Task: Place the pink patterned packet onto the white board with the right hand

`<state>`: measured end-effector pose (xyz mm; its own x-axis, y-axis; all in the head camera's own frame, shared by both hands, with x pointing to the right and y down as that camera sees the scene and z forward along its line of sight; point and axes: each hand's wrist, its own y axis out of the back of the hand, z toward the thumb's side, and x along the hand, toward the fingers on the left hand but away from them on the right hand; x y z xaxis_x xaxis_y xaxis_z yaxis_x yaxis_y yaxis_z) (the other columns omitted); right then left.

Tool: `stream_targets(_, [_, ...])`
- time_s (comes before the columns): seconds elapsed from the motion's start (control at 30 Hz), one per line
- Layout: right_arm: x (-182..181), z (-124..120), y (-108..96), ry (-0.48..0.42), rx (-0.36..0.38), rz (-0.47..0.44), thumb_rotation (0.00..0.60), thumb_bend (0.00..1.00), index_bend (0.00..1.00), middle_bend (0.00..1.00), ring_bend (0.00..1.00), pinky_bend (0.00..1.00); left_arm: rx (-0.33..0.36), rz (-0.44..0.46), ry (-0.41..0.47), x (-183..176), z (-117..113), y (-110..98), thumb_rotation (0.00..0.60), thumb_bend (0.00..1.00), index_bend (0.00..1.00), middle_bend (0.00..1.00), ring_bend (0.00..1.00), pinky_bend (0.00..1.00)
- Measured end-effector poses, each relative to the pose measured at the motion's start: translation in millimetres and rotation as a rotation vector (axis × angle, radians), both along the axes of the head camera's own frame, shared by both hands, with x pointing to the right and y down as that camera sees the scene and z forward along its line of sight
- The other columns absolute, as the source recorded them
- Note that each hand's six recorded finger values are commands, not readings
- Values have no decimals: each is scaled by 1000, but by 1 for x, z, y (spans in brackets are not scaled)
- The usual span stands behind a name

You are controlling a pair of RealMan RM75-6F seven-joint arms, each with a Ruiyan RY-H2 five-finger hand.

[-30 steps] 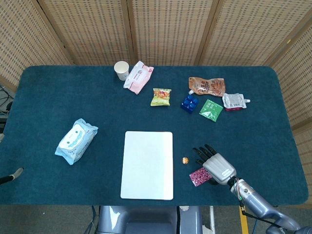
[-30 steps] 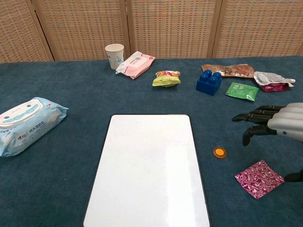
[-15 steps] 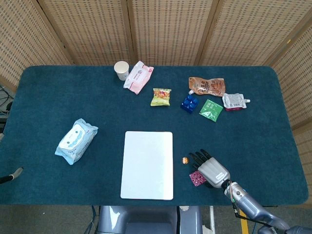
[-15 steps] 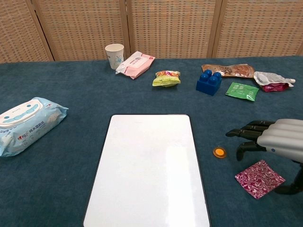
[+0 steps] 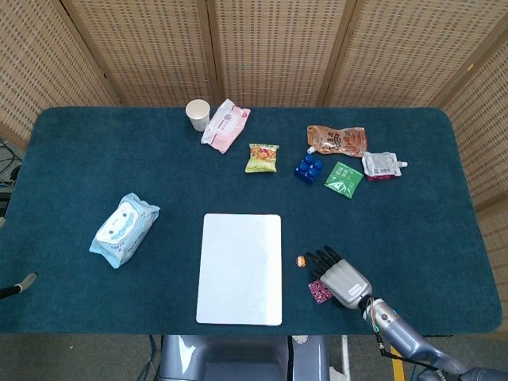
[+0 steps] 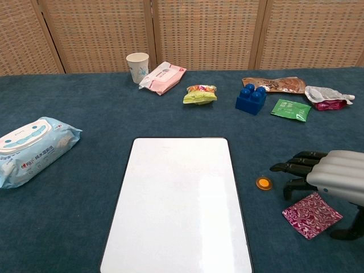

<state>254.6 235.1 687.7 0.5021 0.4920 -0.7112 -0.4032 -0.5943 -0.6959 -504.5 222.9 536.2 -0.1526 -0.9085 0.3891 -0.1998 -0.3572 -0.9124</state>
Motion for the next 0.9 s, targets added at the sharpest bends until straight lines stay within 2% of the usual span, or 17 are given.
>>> stream_targets(0.1, [3,3,1,14,2,-5,600,260,313,0,0,0,-2,0,1,0,0,0,585,0,0,0,0,0])
stream_targets(0.23, [5,6,2,21,3,-5,600,262,446,0,0,0,-2,4,6,1,1,0,584,0,0,0,0,0])
stream_targets(0.33, [5,7,3,20,-2,-6,600,303,532,0,0,0,1,3,6,0,1,0,583,0,0,0,0,0])
stream_targets(0.47, [4,7,5,10,-10,1,600,311,596,0,0,0,1,1,6,0,0,0,584,0,0,0,0,0])
stream_targets(0.9, [-3,1,0,-41,-30,27,600,311,625,0,0,0,2,-3,8,-1,0,0,584,0,0,0,0,0])
